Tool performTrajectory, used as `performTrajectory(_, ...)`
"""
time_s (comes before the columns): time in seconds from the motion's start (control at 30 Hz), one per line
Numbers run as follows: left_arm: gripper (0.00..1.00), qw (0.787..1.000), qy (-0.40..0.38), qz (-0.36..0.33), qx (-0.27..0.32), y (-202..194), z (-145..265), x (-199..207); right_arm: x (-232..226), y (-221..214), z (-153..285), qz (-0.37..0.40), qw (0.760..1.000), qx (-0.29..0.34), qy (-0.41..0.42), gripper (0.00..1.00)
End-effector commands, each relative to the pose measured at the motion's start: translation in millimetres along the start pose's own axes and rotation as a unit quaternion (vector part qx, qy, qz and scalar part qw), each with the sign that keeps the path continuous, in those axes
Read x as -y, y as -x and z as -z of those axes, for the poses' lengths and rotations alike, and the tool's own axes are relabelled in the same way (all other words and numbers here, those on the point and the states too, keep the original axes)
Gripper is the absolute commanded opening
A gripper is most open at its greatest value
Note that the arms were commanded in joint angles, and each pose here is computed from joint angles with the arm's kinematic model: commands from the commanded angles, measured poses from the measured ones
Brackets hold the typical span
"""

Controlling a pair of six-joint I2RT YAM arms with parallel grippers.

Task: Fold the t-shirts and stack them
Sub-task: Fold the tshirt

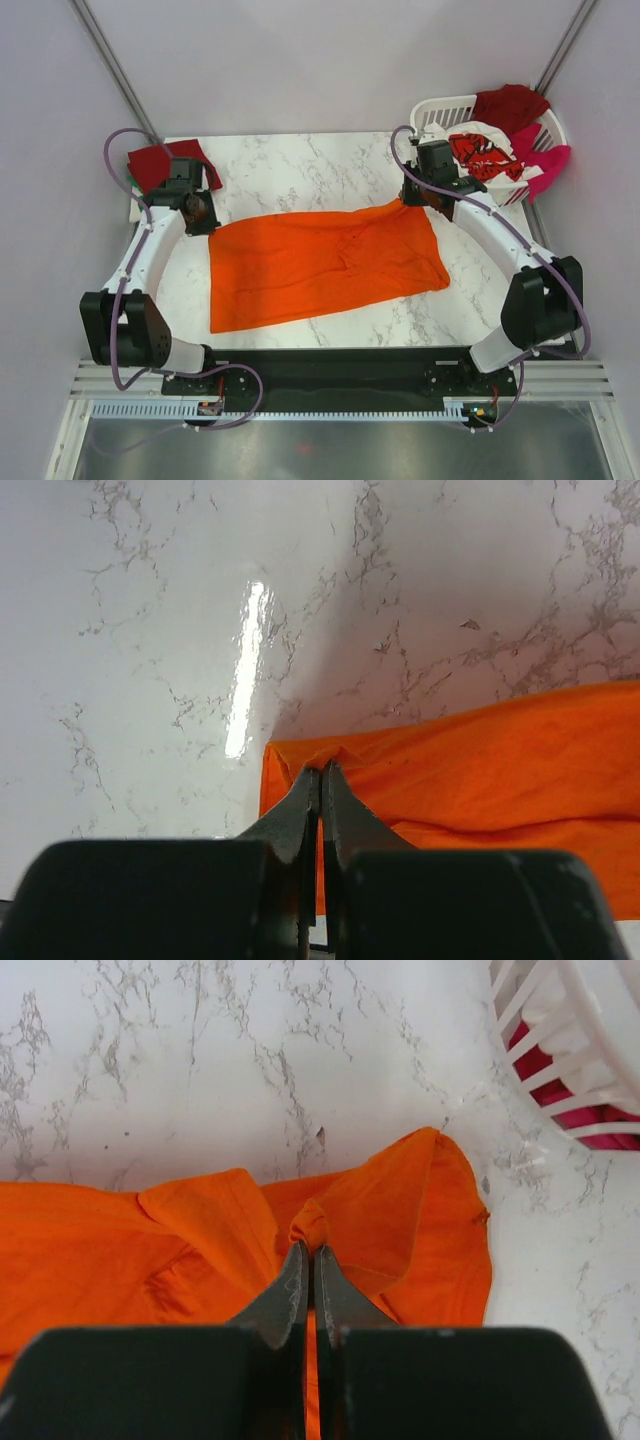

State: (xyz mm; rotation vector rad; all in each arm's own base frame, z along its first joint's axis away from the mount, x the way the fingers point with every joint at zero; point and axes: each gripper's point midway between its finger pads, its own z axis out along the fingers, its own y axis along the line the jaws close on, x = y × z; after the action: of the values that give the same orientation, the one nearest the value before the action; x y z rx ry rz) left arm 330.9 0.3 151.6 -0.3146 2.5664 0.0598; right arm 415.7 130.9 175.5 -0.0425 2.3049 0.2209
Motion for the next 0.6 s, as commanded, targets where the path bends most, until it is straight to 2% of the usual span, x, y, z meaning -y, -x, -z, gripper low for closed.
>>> performTrajectory(0.0, 0.02, 1.0, -0.009, 0.018, 0.01, -9, 12, 0, -5, -5, 18, -0.008, 1.0, 0.009, 0.024, 0.04)
performTrajectory(0.1, 0.02, 1.0, -0.014, 0.021, 0.018, -18, 23, -3, -4, -16, 29, -0.014, 1.0, 0.007, 0.027, 0.04)
performTrajectory(0.3, 0.02, 1.0, -0.001, 0.022, -0.003, -50, 25, -13, 0, -38, 48, -0.046, 0.999, 0.001, 0.026, 0.05)
performTrajectory(0.57, 0.02, 0.999, -0.012, 0.033, -0.004, -68, 43, -15, 6, -68, 64, -0.059, 0.998, -0.019, 0.021, 0.06)
